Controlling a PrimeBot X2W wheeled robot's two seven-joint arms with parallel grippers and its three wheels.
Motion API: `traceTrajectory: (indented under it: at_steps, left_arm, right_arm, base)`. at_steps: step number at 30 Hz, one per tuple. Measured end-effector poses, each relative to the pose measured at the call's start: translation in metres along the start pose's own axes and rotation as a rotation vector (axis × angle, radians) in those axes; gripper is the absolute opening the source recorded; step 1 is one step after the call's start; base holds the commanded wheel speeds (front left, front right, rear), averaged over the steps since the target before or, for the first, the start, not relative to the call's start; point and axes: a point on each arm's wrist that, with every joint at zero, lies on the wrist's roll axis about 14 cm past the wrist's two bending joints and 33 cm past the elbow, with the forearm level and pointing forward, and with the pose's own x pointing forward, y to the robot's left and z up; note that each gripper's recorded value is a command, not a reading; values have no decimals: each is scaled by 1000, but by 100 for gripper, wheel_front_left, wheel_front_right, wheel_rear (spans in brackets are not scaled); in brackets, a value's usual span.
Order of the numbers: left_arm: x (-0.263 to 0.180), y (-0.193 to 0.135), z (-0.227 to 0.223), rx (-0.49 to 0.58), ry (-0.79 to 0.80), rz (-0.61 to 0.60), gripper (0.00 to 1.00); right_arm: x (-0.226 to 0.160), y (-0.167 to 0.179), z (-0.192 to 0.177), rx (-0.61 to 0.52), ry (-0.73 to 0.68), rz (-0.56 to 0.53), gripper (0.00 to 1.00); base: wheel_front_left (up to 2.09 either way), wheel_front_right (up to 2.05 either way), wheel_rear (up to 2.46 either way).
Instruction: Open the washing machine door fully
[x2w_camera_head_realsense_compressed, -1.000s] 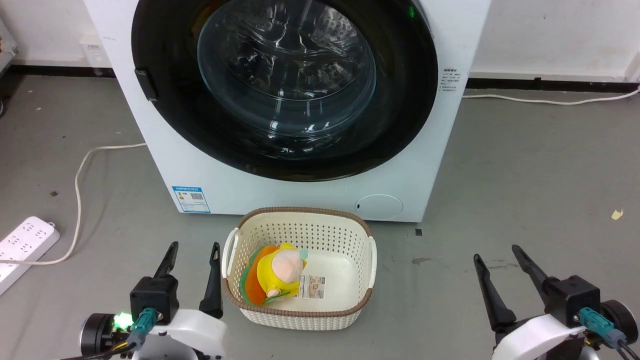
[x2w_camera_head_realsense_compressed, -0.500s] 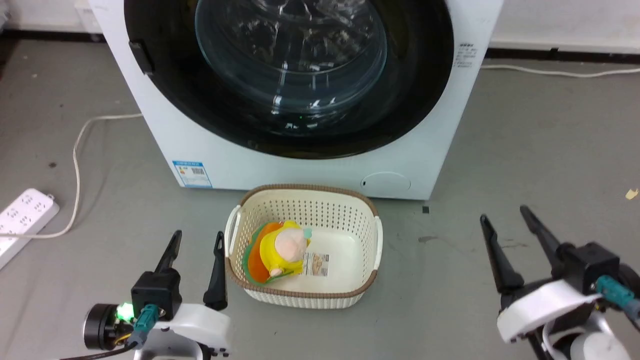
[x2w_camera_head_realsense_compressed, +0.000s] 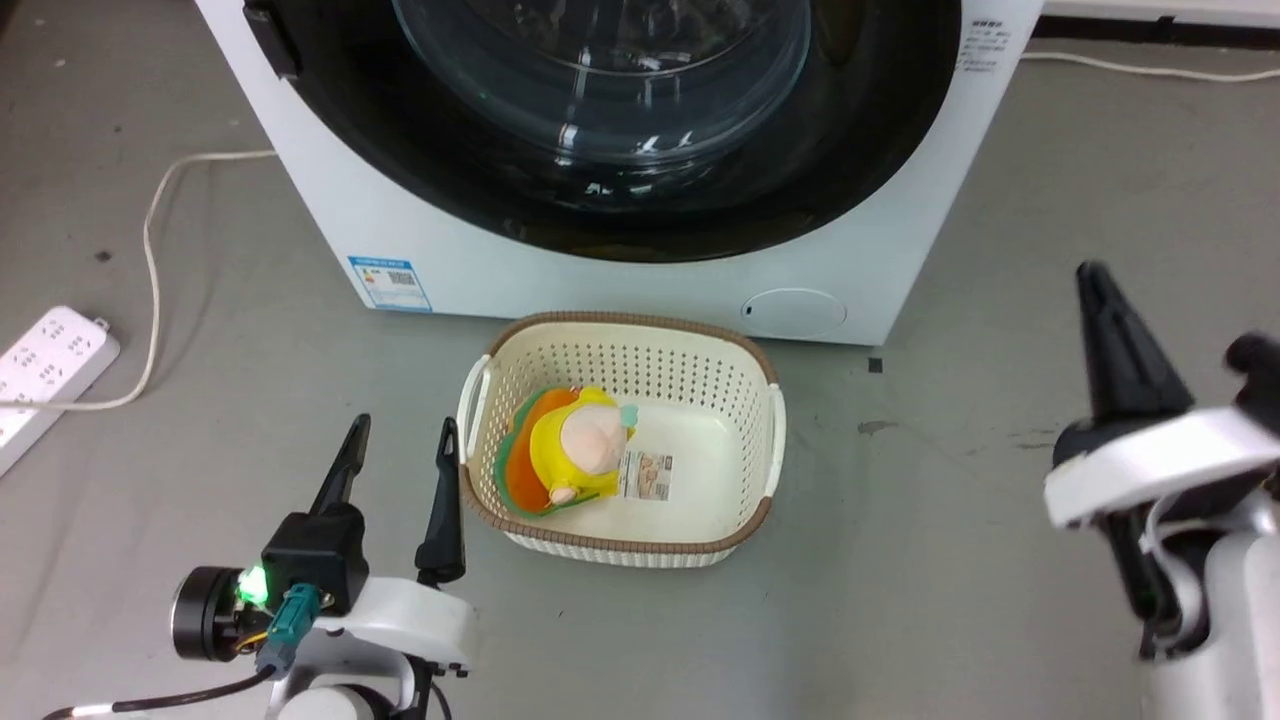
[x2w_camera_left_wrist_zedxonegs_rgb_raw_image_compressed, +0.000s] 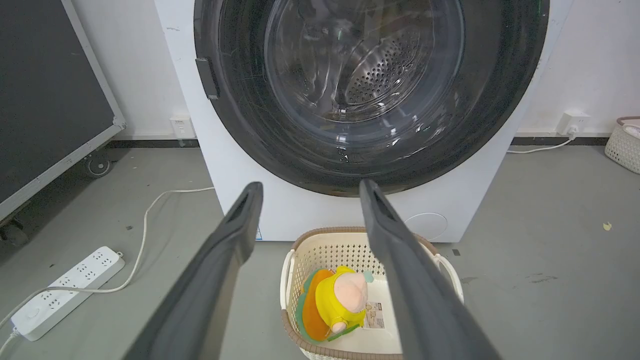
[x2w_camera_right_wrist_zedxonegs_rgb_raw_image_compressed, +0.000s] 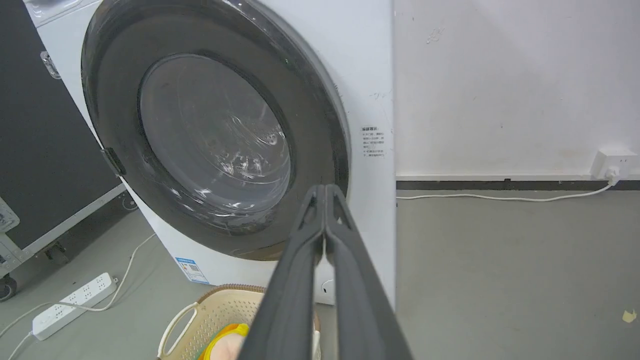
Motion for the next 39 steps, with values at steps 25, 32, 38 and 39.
traceTrajectory:
  at_steps: [25, 32, 38, 39]
  left_arm:
    - [12, 4, -18, -5, 14, 21, 100]
    - [18, 7, -23, -4, 16, 34, 100]
    - [22, 7, -29, -10, 19, 39, 100]
    - [23, 8, -30, -10, 22, 43, 100]
  right_arm:
    - [101, -22, -12, 431, 114, -56, 0]
    - [135, -18, -12, 518, 136, -42, 0]
    - [163, -15, -11, 592, 156, -27, 0]
    - [167, -16, -12, 605, 167, -28, 0]
  base:
    - [0, 0, 0]
    - [0, 0, 0]
    - [0, 0, 0]
    - [0, 0, 0]
